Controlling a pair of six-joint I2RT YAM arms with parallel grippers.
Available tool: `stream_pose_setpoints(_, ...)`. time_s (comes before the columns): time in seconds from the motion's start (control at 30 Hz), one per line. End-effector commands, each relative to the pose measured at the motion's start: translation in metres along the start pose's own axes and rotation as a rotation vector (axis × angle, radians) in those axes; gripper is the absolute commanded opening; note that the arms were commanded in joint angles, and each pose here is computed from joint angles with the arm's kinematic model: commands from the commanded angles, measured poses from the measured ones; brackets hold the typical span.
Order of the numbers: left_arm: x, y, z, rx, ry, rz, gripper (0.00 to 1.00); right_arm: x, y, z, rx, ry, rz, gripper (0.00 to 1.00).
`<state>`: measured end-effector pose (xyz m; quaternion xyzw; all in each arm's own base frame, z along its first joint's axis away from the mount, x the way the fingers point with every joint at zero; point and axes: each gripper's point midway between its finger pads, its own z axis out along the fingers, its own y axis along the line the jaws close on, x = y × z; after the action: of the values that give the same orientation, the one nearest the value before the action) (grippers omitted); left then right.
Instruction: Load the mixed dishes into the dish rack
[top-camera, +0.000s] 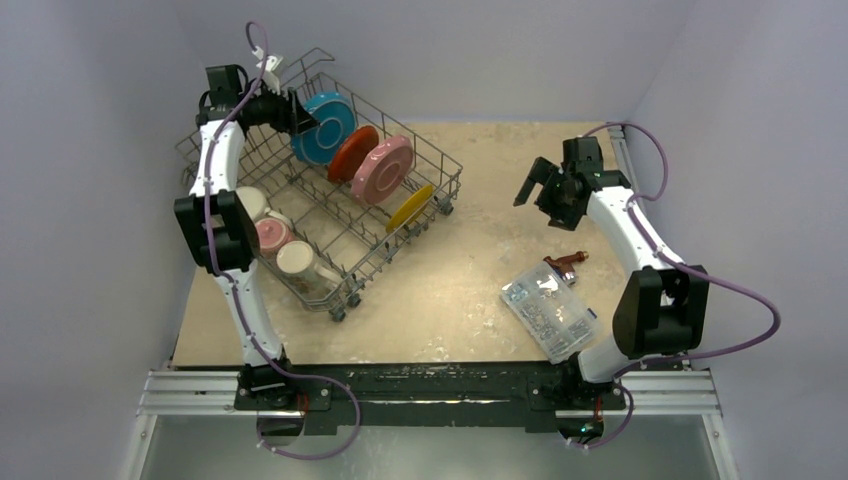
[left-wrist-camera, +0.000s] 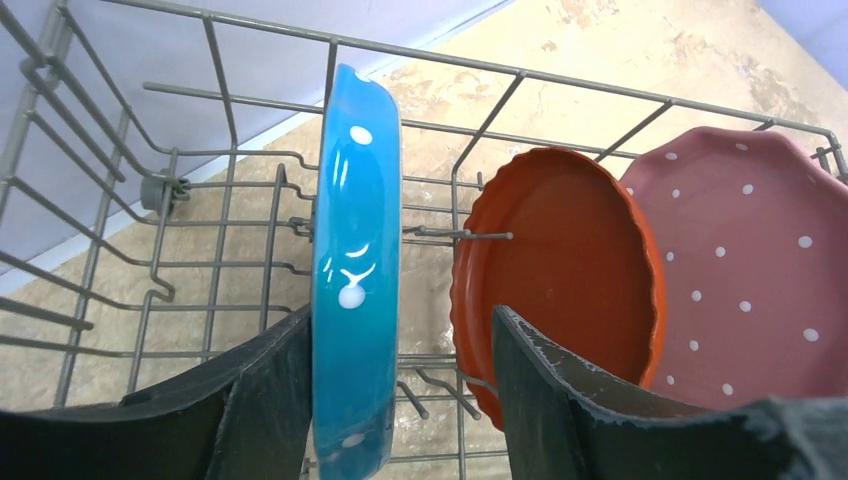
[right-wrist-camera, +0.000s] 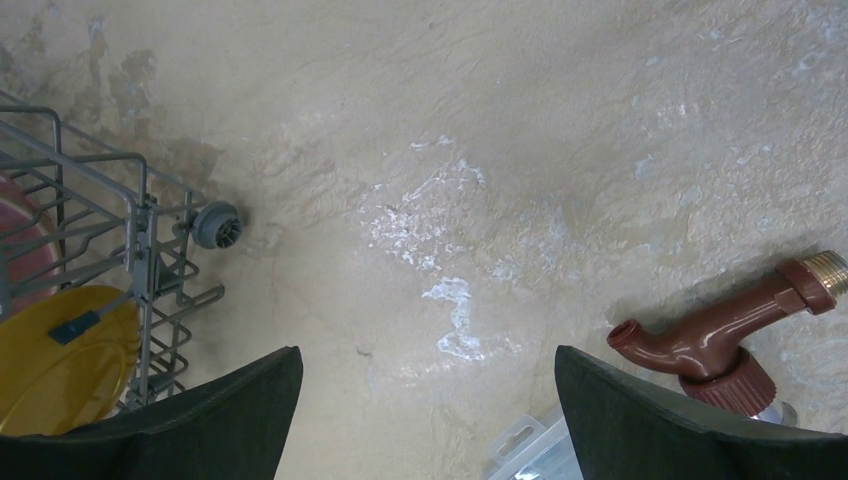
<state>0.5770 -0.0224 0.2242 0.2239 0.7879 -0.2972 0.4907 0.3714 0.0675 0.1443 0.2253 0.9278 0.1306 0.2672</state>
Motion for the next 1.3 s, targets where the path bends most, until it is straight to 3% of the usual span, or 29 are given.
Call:
stream_pose_setpoints(0.0, -0.071, -0.037, -0.043, -0.023, -0.103, 0.109, 0.63, -0.018, 0.022, -0.027, -0.080, -0.075, -0.017, 0.99)
stream_pose_setpoints(0.13, -0.086, -0.065, -0.067, -0.038, -0.114, 0.106, 0.76, -0.021, 0.024, -0.037, -0.099, -0.108, -0.046, 0.99)
stream_pose_setpoints(0.23, -0.101, -0.092, -0.090, -0.052, -0.145, 0.101, 0.80, -0.027, 0.028, -0.049, -0.121, -0.152, -0.069, 0.99)
stream_pose_setpoints(0.3, -0.111, -0.113, -0.105, -0.055, -0.169, 0.082, 0.90, -0.031, 0.035, -0.061, -0.151, -0.192, -0.094, 0.99)
stream_pose_setpoints(0.53, -0.131, -0.202, -0.162, -0.024, -0.316, -0.039, 1.00, -0.032, 0.073, -0.118, -0.293, -0.352, -0.255, 0.99)
stream_pose_setpoints(0.8, -0.126, -0.335, -0.256, -0.007, -0.606, 0.072, 1.00, -0.009, 0.109, -0.211, -0.604, -0.505, -0.389, 0.99)
stream_pose_setpoints(0.93, -0.115, -0.365, -0.292, -0.099, -0.692, 0.098, 1.00, -0.003, 0.114, -0.261, -0.719, -0.601, -0.399, 0.99)
stream_pose_setpoints(1.03, -0.103, -0.380, -0.304, -0.122, -0.685, 0.082, 1.00, -0.003, 0.112, -0.300, -0.765, -0.694, -0.386, 0.99)
stream_pose_setpoints(1.27, -0.094, -0.423, -0.330, -0.077, -0.759, 0.092, 1.00, -0.009, 0.085, -0.366, -0.773, -0.939, -0.290, 0.99)
